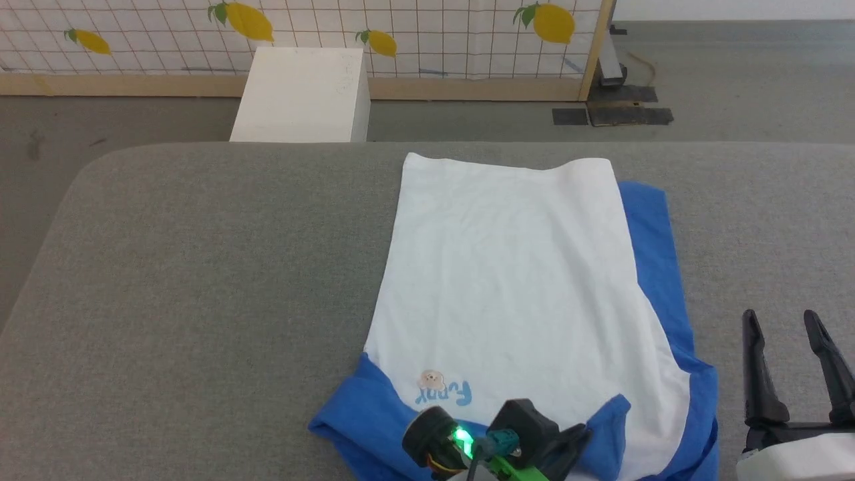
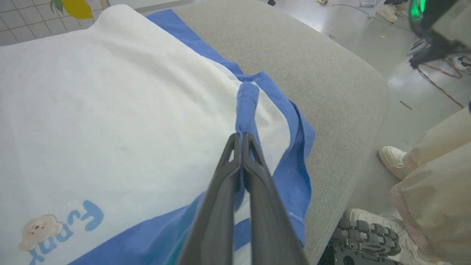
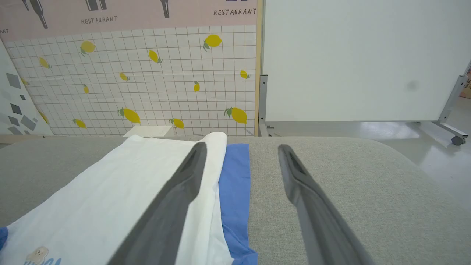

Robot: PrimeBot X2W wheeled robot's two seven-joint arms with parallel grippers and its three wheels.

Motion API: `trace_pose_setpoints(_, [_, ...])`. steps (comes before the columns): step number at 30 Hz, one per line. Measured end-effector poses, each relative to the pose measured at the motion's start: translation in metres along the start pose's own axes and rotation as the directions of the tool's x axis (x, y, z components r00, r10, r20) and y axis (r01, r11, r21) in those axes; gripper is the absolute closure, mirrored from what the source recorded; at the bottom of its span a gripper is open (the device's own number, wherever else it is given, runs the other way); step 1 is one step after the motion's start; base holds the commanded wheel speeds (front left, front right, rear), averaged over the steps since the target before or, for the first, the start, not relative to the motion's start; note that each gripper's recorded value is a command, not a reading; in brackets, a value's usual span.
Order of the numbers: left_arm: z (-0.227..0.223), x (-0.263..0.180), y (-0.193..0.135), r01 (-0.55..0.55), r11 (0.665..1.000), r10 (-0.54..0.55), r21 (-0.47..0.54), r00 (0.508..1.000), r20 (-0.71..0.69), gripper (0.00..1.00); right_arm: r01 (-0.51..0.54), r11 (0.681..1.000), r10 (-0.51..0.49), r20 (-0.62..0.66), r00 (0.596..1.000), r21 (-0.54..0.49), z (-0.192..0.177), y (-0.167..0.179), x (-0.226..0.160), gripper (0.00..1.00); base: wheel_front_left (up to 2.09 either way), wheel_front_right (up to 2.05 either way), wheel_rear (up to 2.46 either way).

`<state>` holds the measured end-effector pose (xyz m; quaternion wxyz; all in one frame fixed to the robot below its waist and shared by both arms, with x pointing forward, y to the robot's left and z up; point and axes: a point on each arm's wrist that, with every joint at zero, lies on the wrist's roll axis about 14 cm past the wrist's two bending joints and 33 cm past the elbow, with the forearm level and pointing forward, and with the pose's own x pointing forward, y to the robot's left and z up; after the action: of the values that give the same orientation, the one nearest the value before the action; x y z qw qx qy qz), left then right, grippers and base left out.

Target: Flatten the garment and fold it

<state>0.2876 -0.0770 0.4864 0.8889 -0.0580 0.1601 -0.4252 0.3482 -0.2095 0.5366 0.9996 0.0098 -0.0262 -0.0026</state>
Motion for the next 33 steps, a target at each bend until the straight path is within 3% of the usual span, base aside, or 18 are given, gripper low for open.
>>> trace_pose_setpoints(6, [-0.036, 0.011, -0.011, 0.066, 0.998, -0.068, -0.024, 0.991, -0.113, 1.00, 0.003, 1.000, -0.003, -0.014, 1.000, 0.003, -0.005, -0.001, 0.005, 0.00, 0.00, 0.00, 0.00])
trace_pose_setpoints(13, [-0.092, 0.006, -0.012, 0.078, 0.994, -0.101, -0.080, 0.930, -0.352, 1.00, -0.004, 1.000, 0.004, -0.024, 1.000, 0.013, -0.010, 0.002, 0.012, 0.00, 0.00, 0.00, 0.00])
trace_pose_setpoints(14, [-0.097, 0.006, -0.010, 0.067, 0.994, -0.093, -0.083, 0.923, -0.372, 0.89, -0.006, 1.000, 0.007, -0.023, 1.000, 0.014, -0.010, 0.003, 0.013, 0.00, 0.00, 0.00, 0.00])
trace_pose_setpoints(17, [-0.105, 0.004, -0.007, 0.058, 0.994, -0.091, -0.090, 0.902, -0.421, 0.67, -0.012, 1.000, 0.012, -0.023, 1.000, 0.017, -0.011, 0.005, 0.014, 0.00, 0.00, 0.00, 0.00])
trace_pose_setpoints(20, [-0.105, 0.005, -0.005, 0.046, 0.995, -0.081, -0.093, 0.902, -0.425, 0.59, -0.018, 1.000, 0.018, -0.025, 1.000, 0.019, -0.011, 0.007, 0.015, 0.00, 0.00, 0.00, 0.00])
trace_pose_setpoints(21, [-0.104, 0.006, -0.004, 0.036, 0.995, -0.073, -0.096, 0.905, -0.419, 0.39, -0.020, 1.000, 0.020, -0.024, 1.000, 0.020, -0.011, 0.008, 0.015, 0.00, 0.00, 0.00, 0.00])
trace_pose_setpoints(22, [-0.103, 0.006, -0.005, 0.032, 0.994, -0.073, -0.107, 0.908, -0.412, 0.00, -0.021, 1.000, 0.021, -0.022, 1.000, 0.020, -0.011, 0.008, 0.015, 0.00, 0.00, 0.00, 0.00])
trace_pose_setpoints(33, [-0.040, 0.016, -0.014, 0.051, 0.962, -0.120, -0.267, 0.961, -0.249, 0.00, -0.034, 0.999, 0.034, 0.000, 0.999, 0.023, -0.004, 0.011, 0.016, 0.00, 0.00, 0.00, 0.00])
